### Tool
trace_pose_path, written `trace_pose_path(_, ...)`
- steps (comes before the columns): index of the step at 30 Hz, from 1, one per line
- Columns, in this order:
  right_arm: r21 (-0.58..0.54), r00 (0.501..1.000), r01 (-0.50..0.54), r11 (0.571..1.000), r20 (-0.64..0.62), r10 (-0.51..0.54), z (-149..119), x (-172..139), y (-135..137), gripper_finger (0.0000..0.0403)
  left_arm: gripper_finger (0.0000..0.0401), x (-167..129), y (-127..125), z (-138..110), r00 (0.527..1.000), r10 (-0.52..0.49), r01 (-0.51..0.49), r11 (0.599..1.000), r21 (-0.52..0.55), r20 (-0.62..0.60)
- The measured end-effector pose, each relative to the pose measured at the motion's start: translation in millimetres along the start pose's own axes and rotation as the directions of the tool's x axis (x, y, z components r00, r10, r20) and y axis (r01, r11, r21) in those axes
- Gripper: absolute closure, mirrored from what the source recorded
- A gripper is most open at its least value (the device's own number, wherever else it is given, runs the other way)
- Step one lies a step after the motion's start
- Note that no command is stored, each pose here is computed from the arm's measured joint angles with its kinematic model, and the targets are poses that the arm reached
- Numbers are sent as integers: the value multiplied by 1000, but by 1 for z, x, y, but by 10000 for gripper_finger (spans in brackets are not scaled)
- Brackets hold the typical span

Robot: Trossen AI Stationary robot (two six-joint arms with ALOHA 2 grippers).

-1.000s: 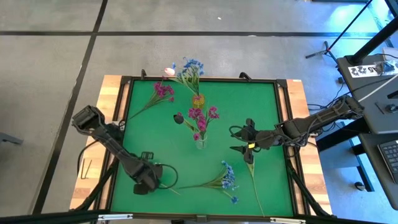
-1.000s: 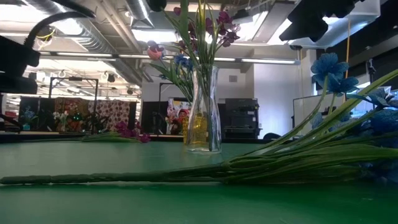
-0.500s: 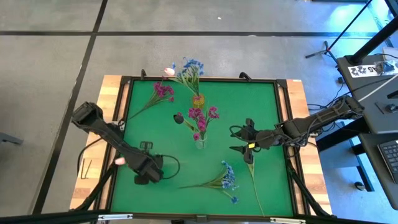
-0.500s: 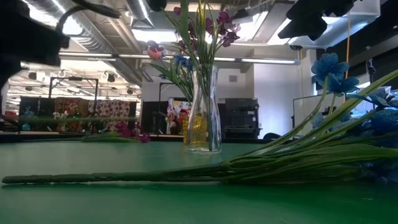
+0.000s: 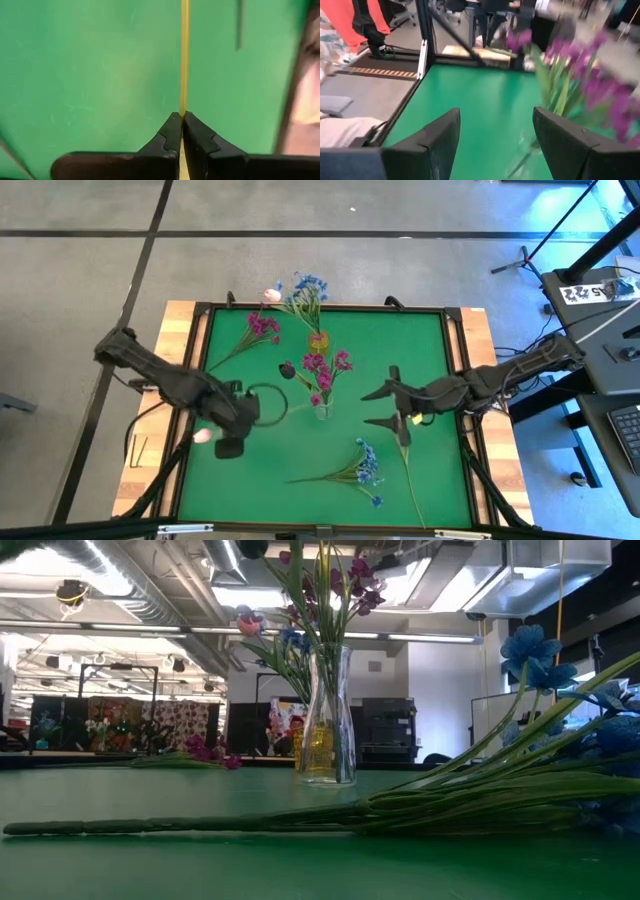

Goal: Sort flowers into vase by color
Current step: Put the pink flower into the yellow vase

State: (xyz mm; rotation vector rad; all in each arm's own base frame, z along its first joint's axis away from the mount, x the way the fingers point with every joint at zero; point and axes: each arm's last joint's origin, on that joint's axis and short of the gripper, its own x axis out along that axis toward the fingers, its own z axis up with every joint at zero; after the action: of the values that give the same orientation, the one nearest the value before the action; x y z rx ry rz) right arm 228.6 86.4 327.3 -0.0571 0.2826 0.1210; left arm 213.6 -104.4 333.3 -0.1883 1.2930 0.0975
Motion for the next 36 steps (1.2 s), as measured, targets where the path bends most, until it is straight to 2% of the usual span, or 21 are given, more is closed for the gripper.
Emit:
trace_pose_path(5,-183,993,81,980,101,-63,33,-5,-2,153,399,-48,18,13,992,-41,49,997,-58,123)
trace_pose_path(8,-310,986,152,939,119,-120,47,0,-2,153,399,-73,31,17,987,-37,55,992,-110,158)
trace_pose_path(11,-428,974,226,875,127,-189,60,9,-1,153,399,-93,47,19,984,-18,49,985,-166,179)
trace_pose_path(14,-541,955,292,789,126,-267,69,23,1,153,399,-107,61,21,979,-6,46,980,-194,201)
trace_pose_path(18,-657,903,396,642,151,-402,78,48,5,153,399,-114,75,27,974,-31,83,971,-224,225)
trace_pose_path(22,-777,871,418,471,194,-452,83,75,8,153,399,-109,84,37,978,-60,109,964,-241,202)
trace_pose_path(25,-814,848,432,389,220,-482,86,93,5,153,399,-101,87,47,978,-101,141,964,-225,180)
trace_pose_path(27,-816,825,450,362,225,-519,90,101,-5,153,399,-97,88,54,973,-139,177,961,-212,183)
trace_pose_path(31,-810,776,477,340,208,-596,91,109,-28,153,399,-87,92,67,966,-210,238,950,-203,149)
trace_pose_path(36,-811,754,462,359,147,-640,84,112,-50,154,399,-81,97,73,964,-233,255,946,-201,130)
